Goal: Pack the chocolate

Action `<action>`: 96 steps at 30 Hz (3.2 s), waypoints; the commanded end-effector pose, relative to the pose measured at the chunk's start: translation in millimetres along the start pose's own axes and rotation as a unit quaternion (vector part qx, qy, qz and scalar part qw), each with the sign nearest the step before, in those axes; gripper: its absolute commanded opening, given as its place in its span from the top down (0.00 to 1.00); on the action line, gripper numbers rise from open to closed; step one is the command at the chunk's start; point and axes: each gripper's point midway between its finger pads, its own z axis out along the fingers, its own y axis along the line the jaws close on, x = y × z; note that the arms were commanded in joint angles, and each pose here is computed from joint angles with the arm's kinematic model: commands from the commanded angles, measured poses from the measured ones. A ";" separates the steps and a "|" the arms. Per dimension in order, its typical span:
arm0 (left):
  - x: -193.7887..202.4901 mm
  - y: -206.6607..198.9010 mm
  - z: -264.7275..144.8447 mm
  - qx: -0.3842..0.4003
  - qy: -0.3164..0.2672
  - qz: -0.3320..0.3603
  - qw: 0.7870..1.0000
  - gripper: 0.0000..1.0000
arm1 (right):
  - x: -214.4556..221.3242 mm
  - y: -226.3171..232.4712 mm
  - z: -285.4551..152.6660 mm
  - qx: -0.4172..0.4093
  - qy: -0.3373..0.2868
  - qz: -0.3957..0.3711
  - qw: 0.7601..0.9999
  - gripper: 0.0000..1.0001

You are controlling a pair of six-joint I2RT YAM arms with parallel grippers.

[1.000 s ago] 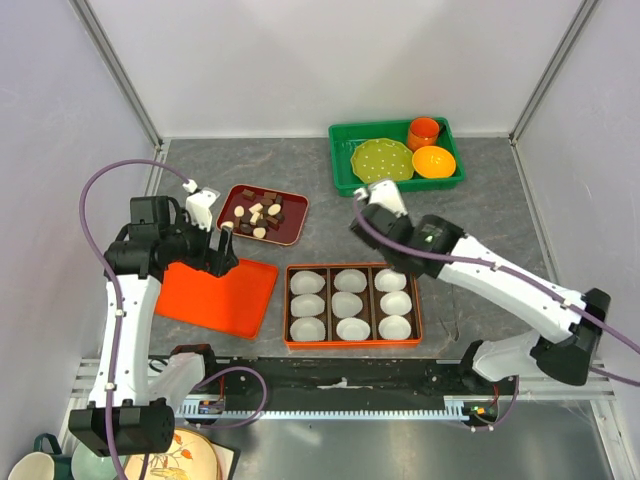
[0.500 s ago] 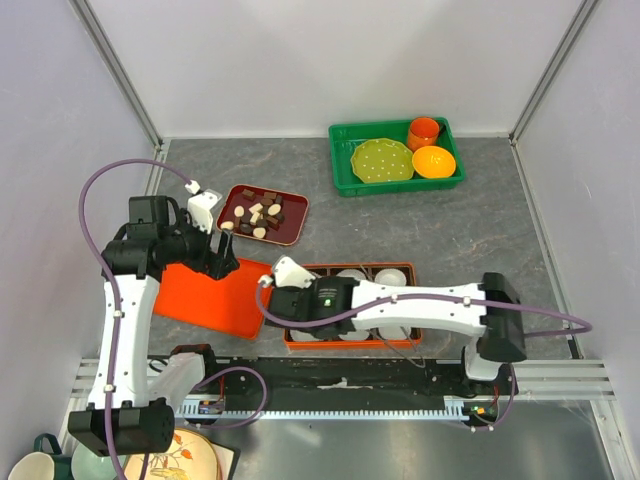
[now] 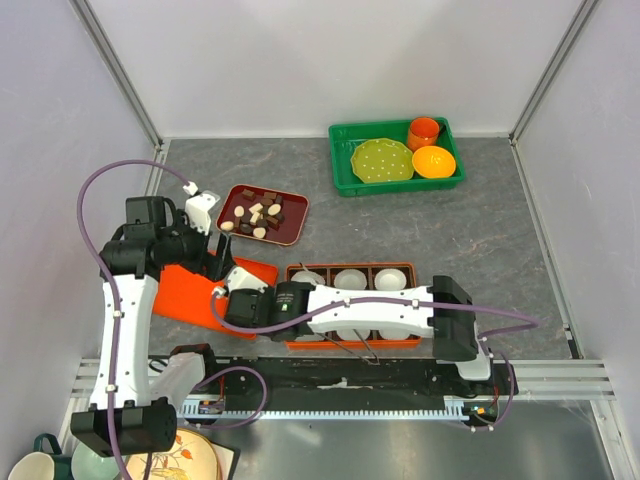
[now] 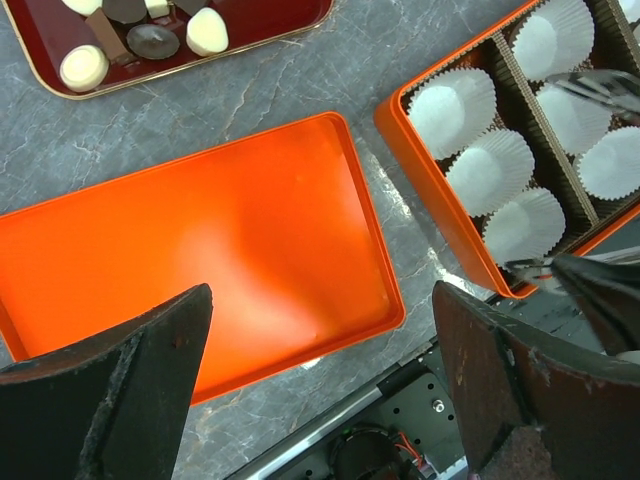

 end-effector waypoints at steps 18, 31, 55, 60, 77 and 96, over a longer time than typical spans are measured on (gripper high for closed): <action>17.6 56.4 -0.7 -0.009 -0.011 -0.036 0.999 0.01 | -26.9 7.3 56.1 -0.072 -0.039 -0.027 0.996 1.00; 20.4 53.8 -1.9 0.015 -0.019 -0.009 1.000 0.01 | -27.3 7.3 77.2 -0.114 0.003 0.019 0.993 1.00; 20.3 50.7 -0.6 0.072 -0.031 -0.033 0.996 0.01 | -43.5 17.6 50.6 -0.095 0.045 0.114 0.988 1.00; 22.7 50.4 -4.2 0.082 -0.026 -0.035 0.996 0.01 | -38.0 27.5 69.6 -0.089 0.054 0.139 0.985 1.00; 30.6 46.1 -3.4 0.087 -0.020 -0.026 0.996 0.01 | -24.0 24.2 103.2 -0.056 0.058 0.144 0.986 1.00; 37.9 45.6 -0.3 0.086 -0.013 -0.029 0.996 0.01 | -39.6 32.0 82.1 0.006 0.012 0.071 0.997 1.00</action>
